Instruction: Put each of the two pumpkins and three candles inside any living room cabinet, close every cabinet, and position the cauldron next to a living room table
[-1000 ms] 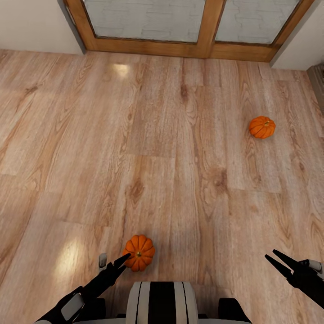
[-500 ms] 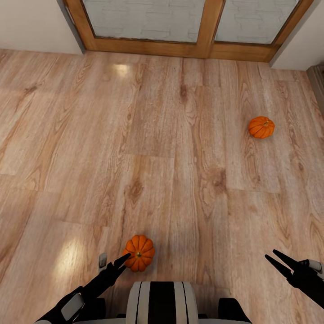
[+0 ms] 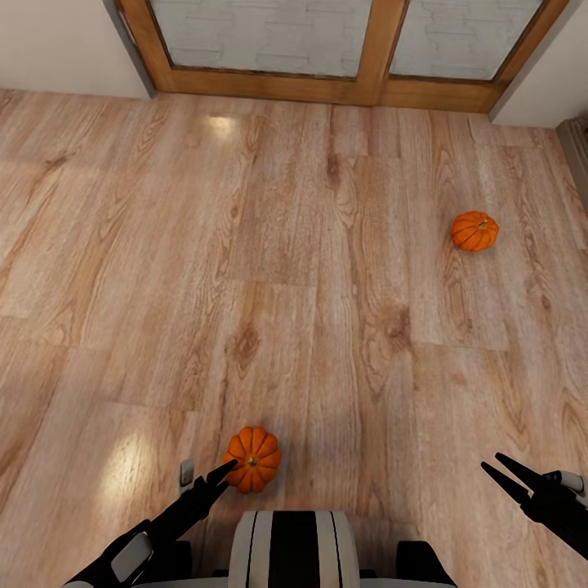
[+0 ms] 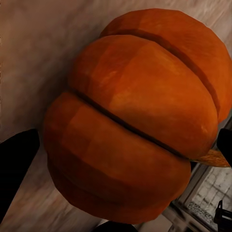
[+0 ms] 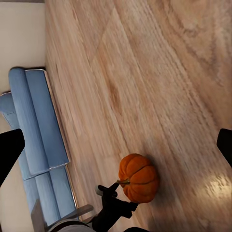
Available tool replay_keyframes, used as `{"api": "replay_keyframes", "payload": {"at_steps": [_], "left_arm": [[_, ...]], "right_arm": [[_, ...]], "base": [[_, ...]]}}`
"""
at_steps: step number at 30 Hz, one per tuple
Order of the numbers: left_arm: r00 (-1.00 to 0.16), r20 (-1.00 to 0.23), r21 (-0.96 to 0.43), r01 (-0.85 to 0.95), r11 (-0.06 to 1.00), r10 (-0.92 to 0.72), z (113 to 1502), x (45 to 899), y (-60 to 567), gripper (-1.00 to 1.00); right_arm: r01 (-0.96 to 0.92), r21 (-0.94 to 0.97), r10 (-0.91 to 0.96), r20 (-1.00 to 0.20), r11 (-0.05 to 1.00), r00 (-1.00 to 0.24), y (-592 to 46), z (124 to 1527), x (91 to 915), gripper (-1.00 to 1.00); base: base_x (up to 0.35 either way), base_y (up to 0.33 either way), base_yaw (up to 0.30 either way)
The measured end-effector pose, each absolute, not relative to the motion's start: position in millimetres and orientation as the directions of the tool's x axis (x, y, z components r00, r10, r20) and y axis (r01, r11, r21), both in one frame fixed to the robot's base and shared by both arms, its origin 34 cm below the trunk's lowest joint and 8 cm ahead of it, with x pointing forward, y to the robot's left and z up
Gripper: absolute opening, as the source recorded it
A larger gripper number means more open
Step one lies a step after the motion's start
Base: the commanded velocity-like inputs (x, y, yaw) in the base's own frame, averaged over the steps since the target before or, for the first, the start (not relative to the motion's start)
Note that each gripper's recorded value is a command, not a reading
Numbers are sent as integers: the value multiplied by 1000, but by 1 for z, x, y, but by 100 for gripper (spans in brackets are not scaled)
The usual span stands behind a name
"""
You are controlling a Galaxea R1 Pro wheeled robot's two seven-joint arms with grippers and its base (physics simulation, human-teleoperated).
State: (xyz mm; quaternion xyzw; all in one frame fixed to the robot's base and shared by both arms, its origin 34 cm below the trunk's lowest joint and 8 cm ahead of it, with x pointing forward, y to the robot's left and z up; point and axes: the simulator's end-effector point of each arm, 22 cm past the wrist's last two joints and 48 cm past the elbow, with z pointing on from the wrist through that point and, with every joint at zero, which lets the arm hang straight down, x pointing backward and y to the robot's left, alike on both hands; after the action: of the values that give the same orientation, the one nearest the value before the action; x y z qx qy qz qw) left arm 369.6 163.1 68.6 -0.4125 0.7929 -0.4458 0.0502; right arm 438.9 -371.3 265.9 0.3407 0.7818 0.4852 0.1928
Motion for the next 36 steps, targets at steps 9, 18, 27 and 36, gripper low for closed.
{"api": "replay_keyframes", "payload": {"at_steps": [9, 18, 27, 36], "left_arm": [[-655, 288, -748, -609, 262, -699, 69, 370, 163, -100], [-656, 287, -749, -608, 264, -698, 69, 369, 163, -100], [-657, 287, -749, -608, 265, -697, 69, 370, 163, -100], [-657, 289, -748, -609, 264, -696, 69, 369, 163, -100]], "right_arm": [[346, 890, 720, 29, 297, -694, -371, 266, 439, 100], [346, 890, 720, 29, 297, -694, -371, 266, 439, 100], [346, 890, 720, 29, 297, -693, -372, 266, 439, 100], [346, 890, 720, 28, 298, -693, -372, 266, 439, 100]], "base": [[0, 0, 0], [0, 0, 0], [0, 0, 0], [0, 0, 0]]}}
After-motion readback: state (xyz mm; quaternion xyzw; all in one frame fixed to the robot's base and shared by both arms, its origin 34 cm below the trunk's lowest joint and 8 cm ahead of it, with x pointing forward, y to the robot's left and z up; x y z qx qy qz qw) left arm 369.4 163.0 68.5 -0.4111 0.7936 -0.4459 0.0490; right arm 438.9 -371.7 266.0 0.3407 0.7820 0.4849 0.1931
